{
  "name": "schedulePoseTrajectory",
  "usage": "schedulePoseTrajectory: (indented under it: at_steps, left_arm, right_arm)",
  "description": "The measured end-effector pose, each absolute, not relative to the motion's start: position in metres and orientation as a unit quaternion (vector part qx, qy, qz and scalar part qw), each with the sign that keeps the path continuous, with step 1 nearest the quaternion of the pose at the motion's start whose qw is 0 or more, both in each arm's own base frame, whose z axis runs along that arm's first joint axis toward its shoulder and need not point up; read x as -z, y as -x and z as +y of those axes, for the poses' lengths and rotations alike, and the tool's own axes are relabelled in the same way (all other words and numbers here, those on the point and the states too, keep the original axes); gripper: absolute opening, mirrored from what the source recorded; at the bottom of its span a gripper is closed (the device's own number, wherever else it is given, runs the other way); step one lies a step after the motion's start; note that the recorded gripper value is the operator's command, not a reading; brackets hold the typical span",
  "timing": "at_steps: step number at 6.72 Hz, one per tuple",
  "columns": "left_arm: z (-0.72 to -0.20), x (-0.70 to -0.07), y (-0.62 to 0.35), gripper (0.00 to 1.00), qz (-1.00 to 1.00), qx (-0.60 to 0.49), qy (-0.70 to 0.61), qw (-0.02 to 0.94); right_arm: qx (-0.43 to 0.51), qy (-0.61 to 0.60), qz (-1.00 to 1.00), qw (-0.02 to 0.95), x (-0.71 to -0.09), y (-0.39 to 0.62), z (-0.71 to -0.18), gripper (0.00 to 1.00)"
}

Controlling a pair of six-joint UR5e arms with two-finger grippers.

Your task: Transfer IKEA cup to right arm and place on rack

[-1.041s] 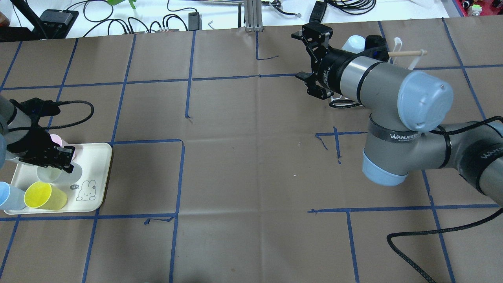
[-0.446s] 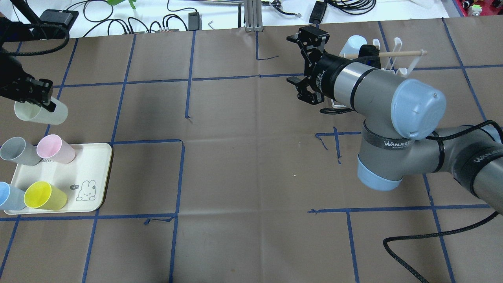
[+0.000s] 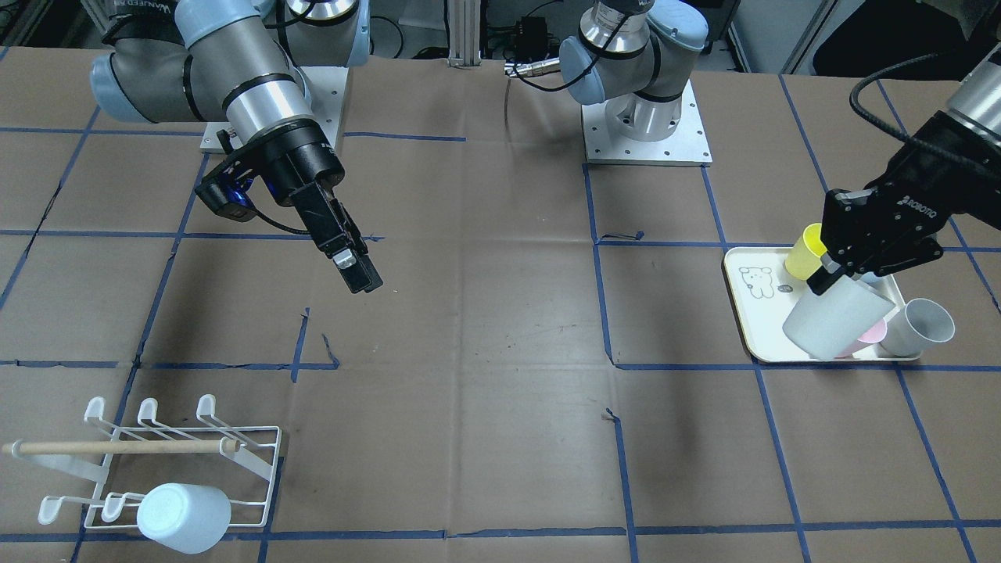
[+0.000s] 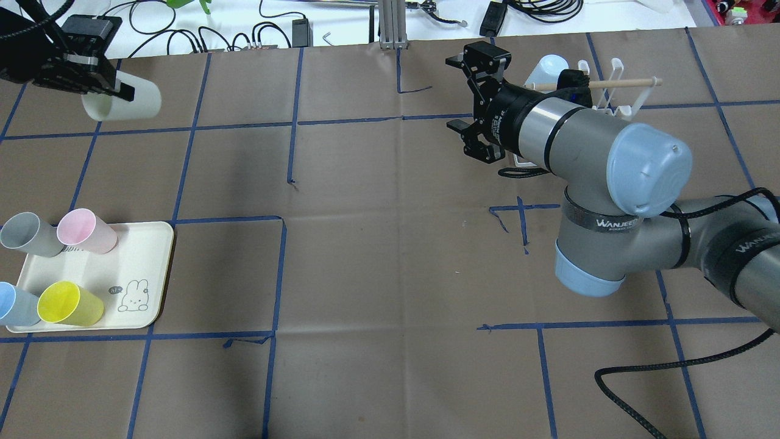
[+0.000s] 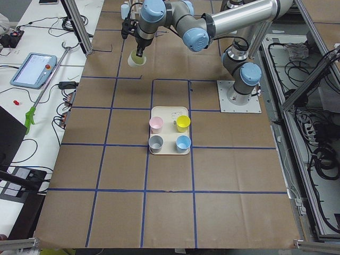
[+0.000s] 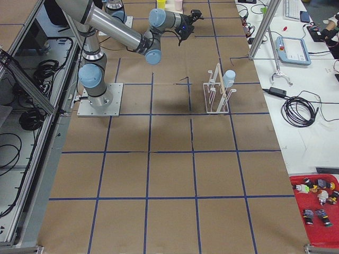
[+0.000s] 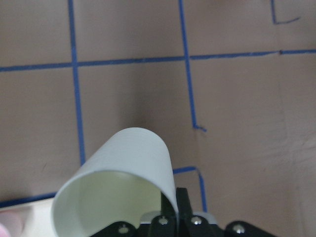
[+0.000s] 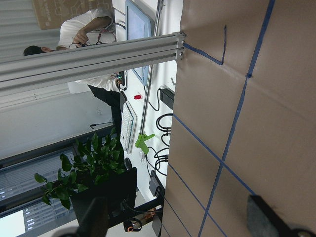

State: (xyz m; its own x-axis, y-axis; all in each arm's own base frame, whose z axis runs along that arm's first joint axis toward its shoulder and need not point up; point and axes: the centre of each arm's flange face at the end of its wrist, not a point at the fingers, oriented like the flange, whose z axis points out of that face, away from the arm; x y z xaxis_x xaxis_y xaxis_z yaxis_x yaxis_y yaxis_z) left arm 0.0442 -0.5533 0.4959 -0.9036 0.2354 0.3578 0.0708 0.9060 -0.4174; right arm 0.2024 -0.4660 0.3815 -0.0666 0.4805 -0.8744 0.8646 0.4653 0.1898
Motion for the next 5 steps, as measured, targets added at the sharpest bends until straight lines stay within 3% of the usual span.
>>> schedulePoseTrajectory:
  at_steps: [2, 5]
  left_arm:
    - [-0.57, -0.498, 0.001, 0.0, -0.901, -0.292, 0.147, 0.285]
    - [-0.559, -0.443, 0.077, 0.0, -0.817, -0.388, 0.253, 0.343]
  right_arm:
    - [0.211, -0.461, 0.715, 0.481, -0.381, -0.2, -0.467, 1.0]
    - [0.229, -0.438, 0.732, 0.47, -0.379, -0.198, -0.468, 1.0]
